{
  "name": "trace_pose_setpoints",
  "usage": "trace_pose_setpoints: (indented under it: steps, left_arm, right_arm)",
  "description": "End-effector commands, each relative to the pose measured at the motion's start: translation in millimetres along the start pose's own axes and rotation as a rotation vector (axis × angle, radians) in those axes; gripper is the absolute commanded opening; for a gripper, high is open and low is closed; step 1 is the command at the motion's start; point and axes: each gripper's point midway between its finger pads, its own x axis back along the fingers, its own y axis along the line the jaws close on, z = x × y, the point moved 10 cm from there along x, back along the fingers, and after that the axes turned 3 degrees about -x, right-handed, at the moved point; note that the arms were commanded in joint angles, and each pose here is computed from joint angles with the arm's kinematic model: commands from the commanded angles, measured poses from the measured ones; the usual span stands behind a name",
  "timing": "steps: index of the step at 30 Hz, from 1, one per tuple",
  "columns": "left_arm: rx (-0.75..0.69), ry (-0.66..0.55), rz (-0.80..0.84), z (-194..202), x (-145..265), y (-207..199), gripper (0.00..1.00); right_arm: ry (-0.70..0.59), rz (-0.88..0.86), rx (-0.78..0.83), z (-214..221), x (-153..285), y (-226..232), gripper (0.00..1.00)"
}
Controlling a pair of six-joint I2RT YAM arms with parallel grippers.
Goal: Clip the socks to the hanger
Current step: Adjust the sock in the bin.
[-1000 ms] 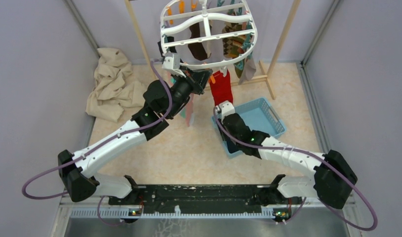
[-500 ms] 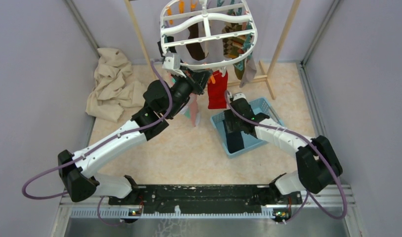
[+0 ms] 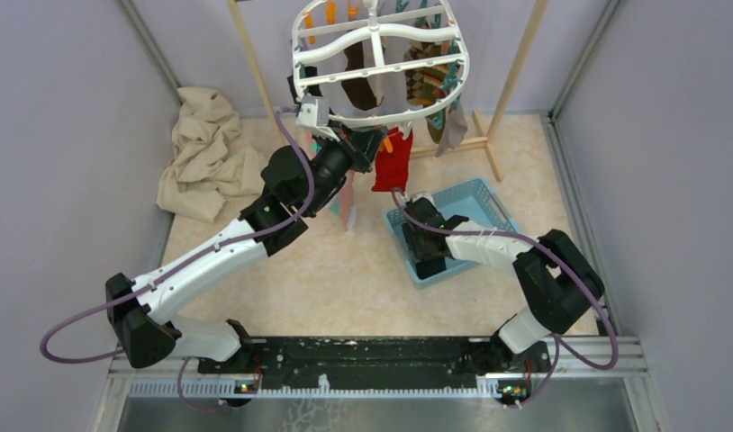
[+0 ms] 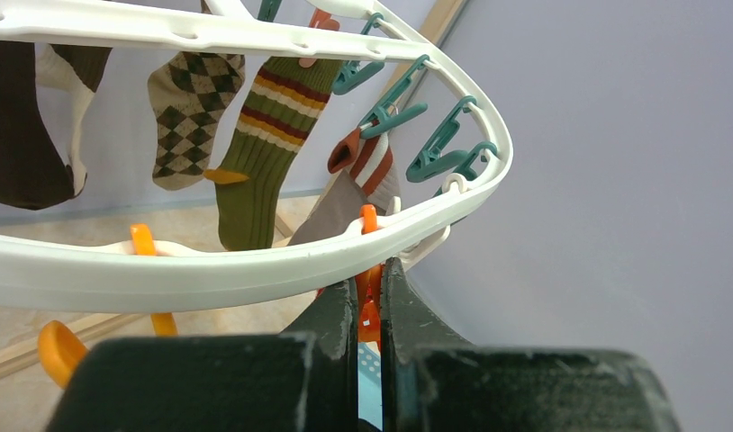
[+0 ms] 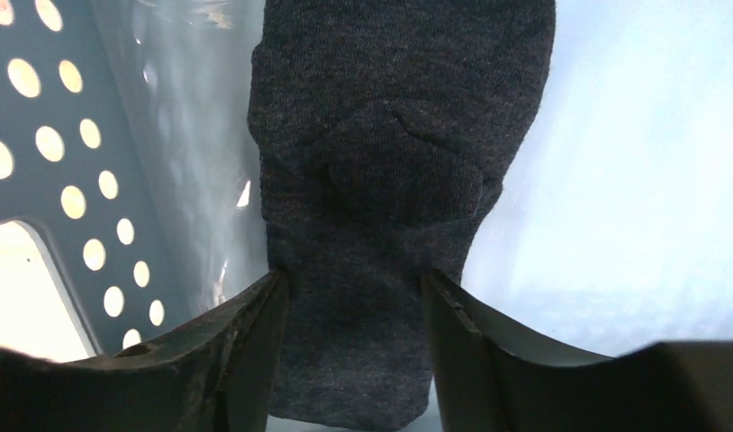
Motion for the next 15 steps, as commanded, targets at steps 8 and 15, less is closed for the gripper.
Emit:
trace_pose_setpoints:
  steps: [8,15]
  left_arm:
    - [-0.006,0.017,0.028,-5,10,-3,0.0]
    - [-0.005,0.017,0.033,-5,10,-4,0.0]
  right_arm:
    - [-0.068,-0.086,-0.185,-2,3,-7,0.0]
    - [-0.315,-0.181,-0.374,-32,56,-40,0.0]
